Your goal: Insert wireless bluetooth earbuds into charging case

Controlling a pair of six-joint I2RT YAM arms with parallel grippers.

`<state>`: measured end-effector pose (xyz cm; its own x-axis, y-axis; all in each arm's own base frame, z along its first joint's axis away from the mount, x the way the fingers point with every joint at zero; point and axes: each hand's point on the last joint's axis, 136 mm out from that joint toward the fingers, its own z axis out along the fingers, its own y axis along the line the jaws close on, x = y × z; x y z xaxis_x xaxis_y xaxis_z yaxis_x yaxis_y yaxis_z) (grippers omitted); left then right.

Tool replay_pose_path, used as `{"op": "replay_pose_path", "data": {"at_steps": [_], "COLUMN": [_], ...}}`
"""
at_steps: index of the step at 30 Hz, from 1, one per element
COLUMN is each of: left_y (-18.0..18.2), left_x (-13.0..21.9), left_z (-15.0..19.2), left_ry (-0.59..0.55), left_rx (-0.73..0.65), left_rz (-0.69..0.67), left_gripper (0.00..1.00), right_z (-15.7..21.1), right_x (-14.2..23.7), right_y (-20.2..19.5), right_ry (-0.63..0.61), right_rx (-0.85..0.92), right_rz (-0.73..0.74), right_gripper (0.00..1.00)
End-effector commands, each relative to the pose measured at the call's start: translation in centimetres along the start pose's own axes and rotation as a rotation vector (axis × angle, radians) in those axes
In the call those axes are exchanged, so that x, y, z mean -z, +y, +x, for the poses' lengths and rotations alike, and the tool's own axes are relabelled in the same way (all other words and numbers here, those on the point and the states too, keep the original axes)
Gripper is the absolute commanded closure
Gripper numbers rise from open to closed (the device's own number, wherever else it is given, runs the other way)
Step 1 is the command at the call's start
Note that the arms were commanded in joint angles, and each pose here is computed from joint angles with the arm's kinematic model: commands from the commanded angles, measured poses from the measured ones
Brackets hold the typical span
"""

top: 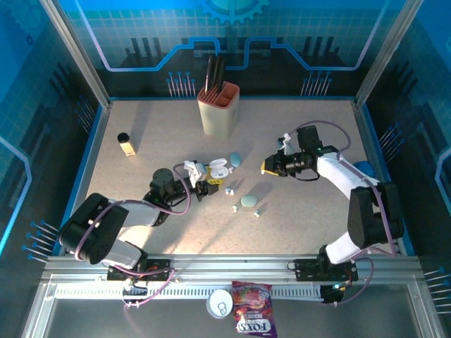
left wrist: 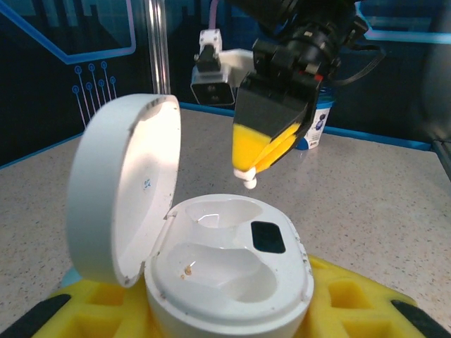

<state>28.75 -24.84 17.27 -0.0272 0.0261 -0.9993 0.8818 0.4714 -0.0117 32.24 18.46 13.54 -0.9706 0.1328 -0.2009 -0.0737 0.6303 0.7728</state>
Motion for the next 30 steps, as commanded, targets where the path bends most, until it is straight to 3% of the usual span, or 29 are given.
{"op": "replay_pose_path", "data": {"at_steps": [1, 14, 30], "left_y": [0.7, 0.3, -1.3], "left_x": [-1.2, -4.7, -6.5], "left_z": [-1.5, -1.0, -0.6], "left_ry": [-0.050, -0.084, -0.096], "left_rx": [-0.045, -0.064, -0.086], "left_rz": [-0.025, -0.004, 0.041], "left_gripper": [0.69, 0.69, 0.70], "right_z": [0.5, 3.1, 4.5], "right_x": [1.0, 2.7, 0.7], "right_y": [2.9, 8.5, 12.9], "right_ry": [-0.005, -0.016, 0.015], "right_rx": [-0.037, -0.003, 0.076], "right_rz": [-0.125, -0.220, -0.262], "right_gripper": [0.81, 0.82, 0.81]}}
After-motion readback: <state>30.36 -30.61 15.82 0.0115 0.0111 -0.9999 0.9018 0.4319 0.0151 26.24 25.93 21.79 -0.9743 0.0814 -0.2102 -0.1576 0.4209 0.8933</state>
